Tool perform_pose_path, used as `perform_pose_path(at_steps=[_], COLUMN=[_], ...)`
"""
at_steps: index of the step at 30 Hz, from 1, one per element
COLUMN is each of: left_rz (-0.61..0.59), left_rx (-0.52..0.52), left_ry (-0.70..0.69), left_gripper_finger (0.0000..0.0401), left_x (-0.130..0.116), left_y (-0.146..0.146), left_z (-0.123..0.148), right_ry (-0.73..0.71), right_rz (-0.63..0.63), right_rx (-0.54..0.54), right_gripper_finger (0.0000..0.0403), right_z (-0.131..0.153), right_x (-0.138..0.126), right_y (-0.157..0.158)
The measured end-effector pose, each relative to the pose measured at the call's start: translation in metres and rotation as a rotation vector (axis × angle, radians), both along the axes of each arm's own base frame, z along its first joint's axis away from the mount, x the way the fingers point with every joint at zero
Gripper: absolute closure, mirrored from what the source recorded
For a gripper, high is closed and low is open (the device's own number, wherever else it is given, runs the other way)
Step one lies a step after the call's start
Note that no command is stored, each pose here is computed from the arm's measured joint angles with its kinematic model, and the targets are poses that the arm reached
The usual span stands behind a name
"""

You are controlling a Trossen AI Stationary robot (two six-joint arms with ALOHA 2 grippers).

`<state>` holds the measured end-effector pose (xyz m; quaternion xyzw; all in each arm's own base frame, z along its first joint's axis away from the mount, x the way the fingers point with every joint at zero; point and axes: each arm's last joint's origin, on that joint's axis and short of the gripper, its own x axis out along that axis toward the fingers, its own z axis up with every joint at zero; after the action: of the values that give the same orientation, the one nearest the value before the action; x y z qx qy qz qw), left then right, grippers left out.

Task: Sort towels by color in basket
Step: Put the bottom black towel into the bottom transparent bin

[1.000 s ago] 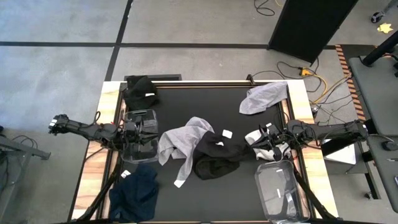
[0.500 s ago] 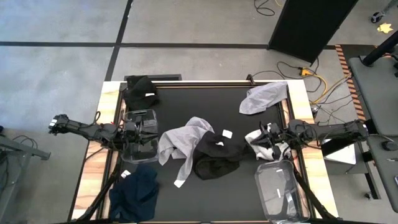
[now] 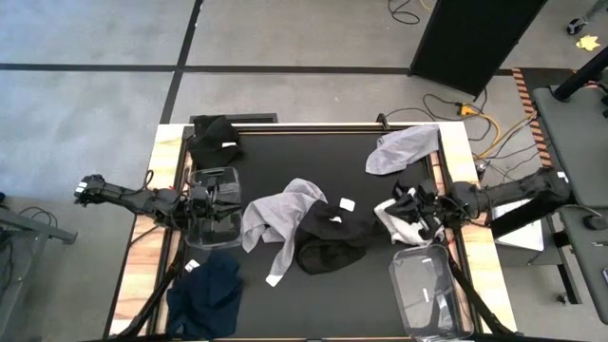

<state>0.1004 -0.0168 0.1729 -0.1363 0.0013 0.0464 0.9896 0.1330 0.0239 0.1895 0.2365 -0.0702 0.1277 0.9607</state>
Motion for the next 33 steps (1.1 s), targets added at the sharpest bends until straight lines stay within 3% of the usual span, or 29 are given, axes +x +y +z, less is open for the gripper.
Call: perform_pose_path(at_steps=[5,11,14,18,24,28,33], left_rz=[0.0,0.0,0.0,0.0,0.0,0.0,0.0], left_rx=[0.0,0.0,0.0,0.0,0.001,0.001,0.001], left_ry=[0.0,0.0,0.0,0.003,0.006,0.005,0.005], left_gripper_finger=[0.0383,0.0383,0.0383,0.0383,0.0383,0.0383,0.0383], left_x=[0.0,0.0,0.0,0.0,0.0,0.0,0.0], left_y=[0.0,0.0,0.0,0.0,0.0,0.0,0.0], left_z=[0.0,0.0,0.0,0.0,-0.001,-0.001,0.0], right_ry=[0.145,0.325,0.326,0.487,0.803,0.875,0.905], right_rz=[0.041,-0.027,-0.002,0.015,-0.06,-0.121,-0.199], right_rx=[-0.027,-0.249,-0.285,-0.397,-0.542,-0.558,-0.56], right_gripper_finger=[0.0392,0.0389,0.0372,0.0327,0.0233,0.0183,0.0148], right_z=[-0.007,-0.023,-0.017,-0.017,0.007,0.024,0.022], right_x=[0.021,0.053,0.075,0.101,0.129,0.142,0.153], right_y=[0.032,0.097,0.123,0.14,0.133,0.117,0.09])
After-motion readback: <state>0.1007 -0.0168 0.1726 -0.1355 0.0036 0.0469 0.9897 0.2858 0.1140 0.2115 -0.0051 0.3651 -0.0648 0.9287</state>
